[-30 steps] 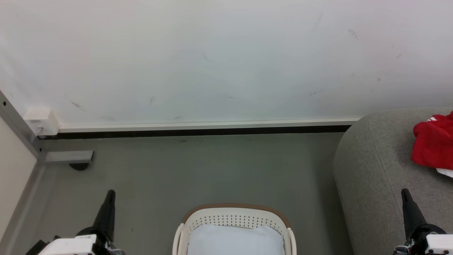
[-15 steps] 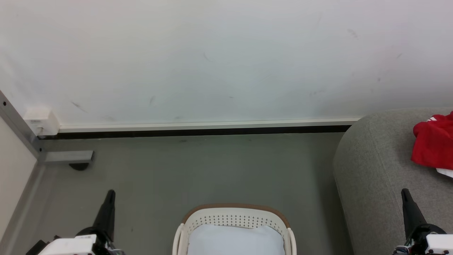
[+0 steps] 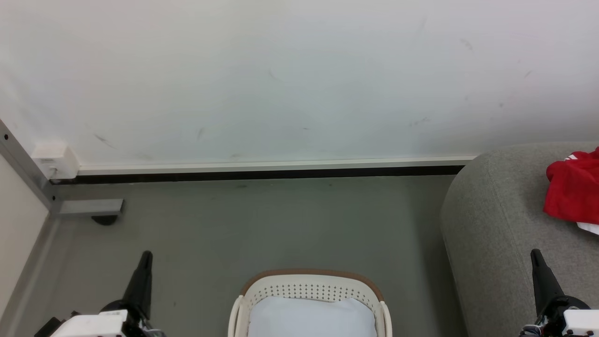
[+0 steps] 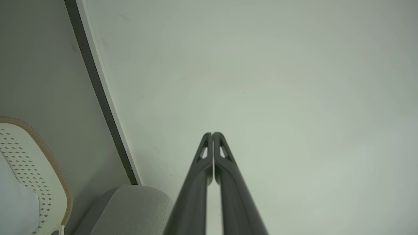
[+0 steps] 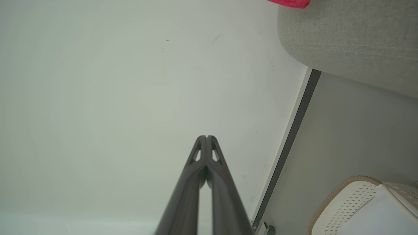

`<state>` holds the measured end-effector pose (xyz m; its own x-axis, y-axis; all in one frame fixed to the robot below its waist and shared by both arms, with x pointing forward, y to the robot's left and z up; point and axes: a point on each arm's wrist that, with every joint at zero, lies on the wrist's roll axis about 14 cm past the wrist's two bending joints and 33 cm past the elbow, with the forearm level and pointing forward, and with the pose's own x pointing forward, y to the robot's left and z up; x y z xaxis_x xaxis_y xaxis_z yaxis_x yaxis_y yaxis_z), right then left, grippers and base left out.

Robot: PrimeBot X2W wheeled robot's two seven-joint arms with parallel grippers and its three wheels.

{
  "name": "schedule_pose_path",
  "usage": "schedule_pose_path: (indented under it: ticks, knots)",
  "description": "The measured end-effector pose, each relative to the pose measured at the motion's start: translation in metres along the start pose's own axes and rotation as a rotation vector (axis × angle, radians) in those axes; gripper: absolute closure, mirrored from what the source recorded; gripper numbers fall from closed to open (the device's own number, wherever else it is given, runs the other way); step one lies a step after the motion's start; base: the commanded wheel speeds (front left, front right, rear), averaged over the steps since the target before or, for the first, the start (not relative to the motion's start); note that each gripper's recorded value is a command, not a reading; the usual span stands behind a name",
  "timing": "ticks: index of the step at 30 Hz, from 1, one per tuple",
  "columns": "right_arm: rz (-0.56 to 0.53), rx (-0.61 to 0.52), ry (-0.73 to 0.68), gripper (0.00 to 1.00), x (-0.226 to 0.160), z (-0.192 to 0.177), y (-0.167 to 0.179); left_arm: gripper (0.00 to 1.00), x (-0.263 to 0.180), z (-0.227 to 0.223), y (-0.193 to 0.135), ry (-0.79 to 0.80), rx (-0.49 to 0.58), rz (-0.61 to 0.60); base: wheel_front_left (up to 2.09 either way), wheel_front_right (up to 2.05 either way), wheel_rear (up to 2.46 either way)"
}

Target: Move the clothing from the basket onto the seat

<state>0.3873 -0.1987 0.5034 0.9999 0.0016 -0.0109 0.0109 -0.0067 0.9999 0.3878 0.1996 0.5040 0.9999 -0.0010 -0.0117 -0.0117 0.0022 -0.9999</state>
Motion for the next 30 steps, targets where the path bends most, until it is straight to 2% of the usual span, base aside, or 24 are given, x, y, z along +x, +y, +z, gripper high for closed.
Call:
schedule_pose_path:
  ticks: [30]
  knots:
    - [0.000,0.000,0.000,1.00,0.0000,0.0001,0.0001,1.00,0.0000,0.0000,-0.0001,0.000,0.000,0.000,0.00,0.00,0.00]
